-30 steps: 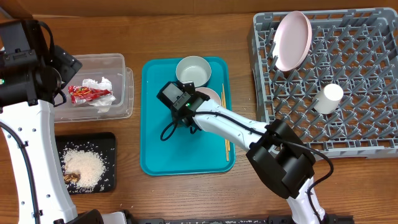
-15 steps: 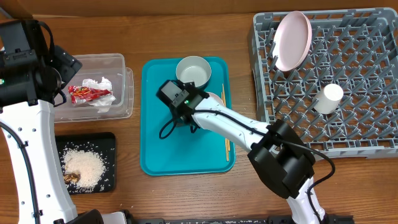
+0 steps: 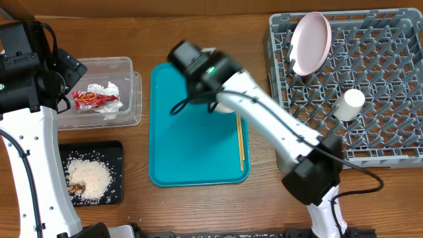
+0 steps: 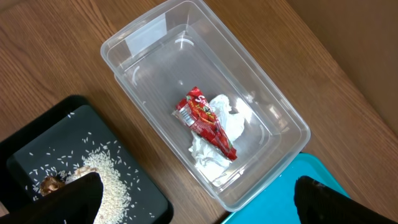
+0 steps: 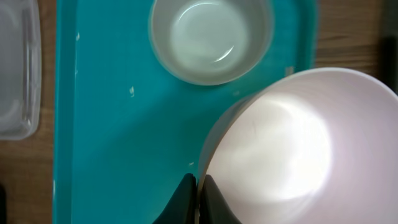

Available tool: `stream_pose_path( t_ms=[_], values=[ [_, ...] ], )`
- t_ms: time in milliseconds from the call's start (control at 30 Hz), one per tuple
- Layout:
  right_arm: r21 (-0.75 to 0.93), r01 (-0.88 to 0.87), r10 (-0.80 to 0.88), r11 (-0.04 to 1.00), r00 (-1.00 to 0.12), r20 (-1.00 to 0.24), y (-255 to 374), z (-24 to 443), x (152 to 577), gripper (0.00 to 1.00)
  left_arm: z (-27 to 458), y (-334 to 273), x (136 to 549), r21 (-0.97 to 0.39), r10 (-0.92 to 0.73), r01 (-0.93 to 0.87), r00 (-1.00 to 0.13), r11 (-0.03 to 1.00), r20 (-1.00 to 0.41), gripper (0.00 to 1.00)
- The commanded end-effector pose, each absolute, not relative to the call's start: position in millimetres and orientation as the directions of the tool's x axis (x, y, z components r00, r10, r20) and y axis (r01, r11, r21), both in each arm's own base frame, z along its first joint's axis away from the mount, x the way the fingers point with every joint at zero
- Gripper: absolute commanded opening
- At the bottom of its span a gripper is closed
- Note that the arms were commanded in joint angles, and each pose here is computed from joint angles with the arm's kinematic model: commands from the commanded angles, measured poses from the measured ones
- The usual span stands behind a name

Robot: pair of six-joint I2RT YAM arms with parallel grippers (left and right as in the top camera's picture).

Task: Sort waste into correct bins and load items into the dishwasher
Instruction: 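Carry the pink plate with the right gripper into the dish rack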

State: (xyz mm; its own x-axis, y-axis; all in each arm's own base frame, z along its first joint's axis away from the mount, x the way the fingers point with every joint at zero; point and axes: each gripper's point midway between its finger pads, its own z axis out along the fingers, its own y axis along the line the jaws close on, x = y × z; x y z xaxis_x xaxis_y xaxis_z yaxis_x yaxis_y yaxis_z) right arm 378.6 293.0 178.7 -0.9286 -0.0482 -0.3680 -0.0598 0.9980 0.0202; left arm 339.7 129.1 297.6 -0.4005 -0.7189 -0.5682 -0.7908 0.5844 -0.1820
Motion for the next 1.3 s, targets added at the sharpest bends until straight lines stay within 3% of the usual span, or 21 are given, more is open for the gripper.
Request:
stream_pose_path(
  t_ms=[0, 267, 433, 633, 933, 1267],
  values=[
    [0.096, 0.050, 0.091, 0.994, -0.870, -0.485, 239, 257, 402, 0.04, 300, 129, 342, -0.185, -0.713, -0.784, -0.404, 0.593, -0.573, 1.00],
    [0.187, 0.354, 0.399, 0.916, -0.757, -0.518, 67, 319, 420, 0.04, 300, 129, 342, -0.185, -0.713, -0.784, -0.404, 0.593, -0.573, 1.00],
    [0.324, 0.315, 0.443, 0.892, -0.750, -0.491, -13, 333, 424, 0.04, 300, 129, 342, -0.185, -0.713, -0.784, -0.404, 0.593, -0.573, 1.00],
    [0.580, 0.219, 0.538, 0.785, -0.706, -0.461, -93, 347, 418, 0.04, 300, 129, 342, -0.185, -0.713, -0.784, -0.404, 0.593, -0.573, 1.00],
    [0.794, 0.144, 0.666, 0.591, -0.643, -0.379, -162, 318, 403, 0.04, 300, 129, 342, -0.185, -0.713, -0.784, -0.404, 0.593, -0.573, 1.00],
    [0.912, 0.006, 0.695, 0.410, -0.650, -0.309, -164, 255, 403, 0.04, 300, 129, 342, -0.184, -0.713, -0.784, -0.405, 0.593, -0.573, 1.00]
  ],
)
